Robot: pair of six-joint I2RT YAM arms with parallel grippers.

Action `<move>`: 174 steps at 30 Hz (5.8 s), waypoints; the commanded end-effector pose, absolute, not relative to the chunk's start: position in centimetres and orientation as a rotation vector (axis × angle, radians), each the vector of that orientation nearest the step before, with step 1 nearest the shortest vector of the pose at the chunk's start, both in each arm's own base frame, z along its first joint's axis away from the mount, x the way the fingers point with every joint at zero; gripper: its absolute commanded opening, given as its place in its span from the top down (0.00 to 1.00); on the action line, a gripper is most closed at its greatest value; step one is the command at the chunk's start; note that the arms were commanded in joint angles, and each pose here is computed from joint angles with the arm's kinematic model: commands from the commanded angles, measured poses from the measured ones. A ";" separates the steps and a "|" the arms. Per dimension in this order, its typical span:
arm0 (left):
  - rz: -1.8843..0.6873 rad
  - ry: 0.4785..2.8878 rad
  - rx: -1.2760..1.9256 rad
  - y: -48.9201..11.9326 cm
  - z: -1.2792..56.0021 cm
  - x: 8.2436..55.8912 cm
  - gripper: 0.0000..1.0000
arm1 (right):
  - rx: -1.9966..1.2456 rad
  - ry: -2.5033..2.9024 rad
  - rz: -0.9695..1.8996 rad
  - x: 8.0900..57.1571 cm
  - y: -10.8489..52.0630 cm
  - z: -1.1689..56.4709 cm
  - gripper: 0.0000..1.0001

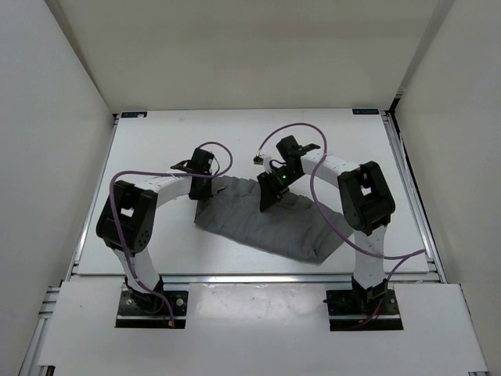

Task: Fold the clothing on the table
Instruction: Fold the skirt

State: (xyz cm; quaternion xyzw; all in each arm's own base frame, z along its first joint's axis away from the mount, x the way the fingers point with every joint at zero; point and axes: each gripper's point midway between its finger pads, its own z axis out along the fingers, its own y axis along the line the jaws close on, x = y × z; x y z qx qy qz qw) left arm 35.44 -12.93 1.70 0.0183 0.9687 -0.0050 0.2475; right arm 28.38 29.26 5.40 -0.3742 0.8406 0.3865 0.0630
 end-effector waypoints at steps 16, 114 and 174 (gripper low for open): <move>-0.041 2.640 0.063 -13.8 0.7 33.8 1.00 | -1.051 2.389 1.009 27.8 27.7 12.6 1.00; -0.384 2.532 0.015 -19.3 2.7 29.6 1.00 | 0.173 2.759 0.988 33.8 11.6 1.9 1.00; -0.400 2.502 -0.094 -18.6 2.0 27.8 1.00 | -0.401 2.427 1.041 32.5 38.4 13.9 1.00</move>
